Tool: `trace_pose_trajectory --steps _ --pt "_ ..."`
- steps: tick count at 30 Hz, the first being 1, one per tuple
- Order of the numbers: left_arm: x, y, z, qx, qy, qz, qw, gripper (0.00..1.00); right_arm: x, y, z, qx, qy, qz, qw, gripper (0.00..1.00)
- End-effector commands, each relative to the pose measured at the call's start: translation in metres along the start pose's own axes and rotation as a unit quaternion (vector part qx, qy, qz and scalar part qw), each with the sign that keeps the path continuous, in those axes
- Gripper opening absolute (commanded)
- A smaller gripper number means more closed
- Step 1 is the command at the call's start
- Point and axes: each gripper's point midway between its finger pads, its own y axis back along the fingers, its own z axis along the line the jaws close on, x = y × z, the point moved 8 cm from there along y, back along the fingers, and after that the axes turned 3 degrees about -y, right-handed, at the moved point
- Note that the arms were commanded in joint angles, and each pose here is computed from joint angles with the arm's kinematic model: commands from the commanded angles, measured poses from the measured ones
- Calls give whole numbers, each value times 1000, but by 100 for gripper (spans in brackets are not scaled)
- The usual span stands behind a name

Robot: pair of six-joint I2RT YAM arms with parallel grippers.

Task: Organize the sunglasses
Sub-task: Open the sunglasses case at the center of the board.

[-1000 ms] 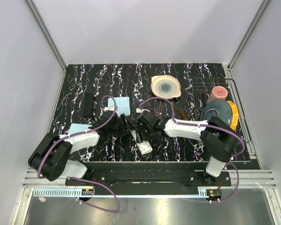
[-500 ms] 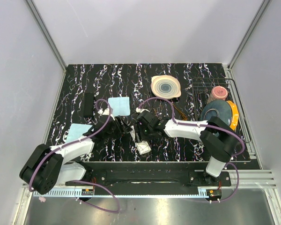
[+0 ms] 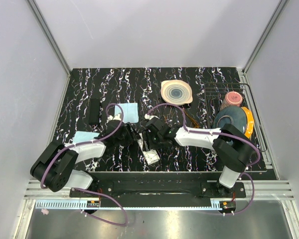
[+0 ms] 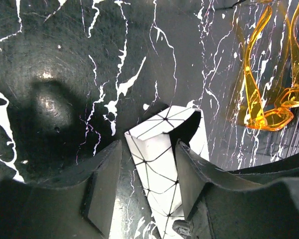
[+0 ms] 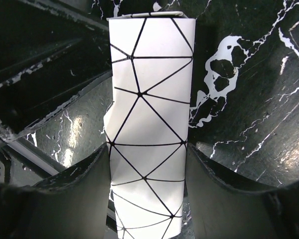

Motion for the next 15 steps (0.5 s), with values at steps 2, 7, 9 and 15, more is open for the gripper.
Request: trace_pose_trajectory --steps 2,7,9,15 --pt "6 -2 18 -73 -11 17 997 50 -8 11 10 -33 -7 -34 999 36" --pt "13 1 31 -109 -22 25 993 48 -7 18 2 -25 -41 -42 998 44" --pt "15 2 34 -115 -25 29 993 48 -8 23 -1 -19 -52 -54 997 50" --pt "16 2 35 -116 -31 28 992 47 -9 34 -17 13 -72 -79 994 57"
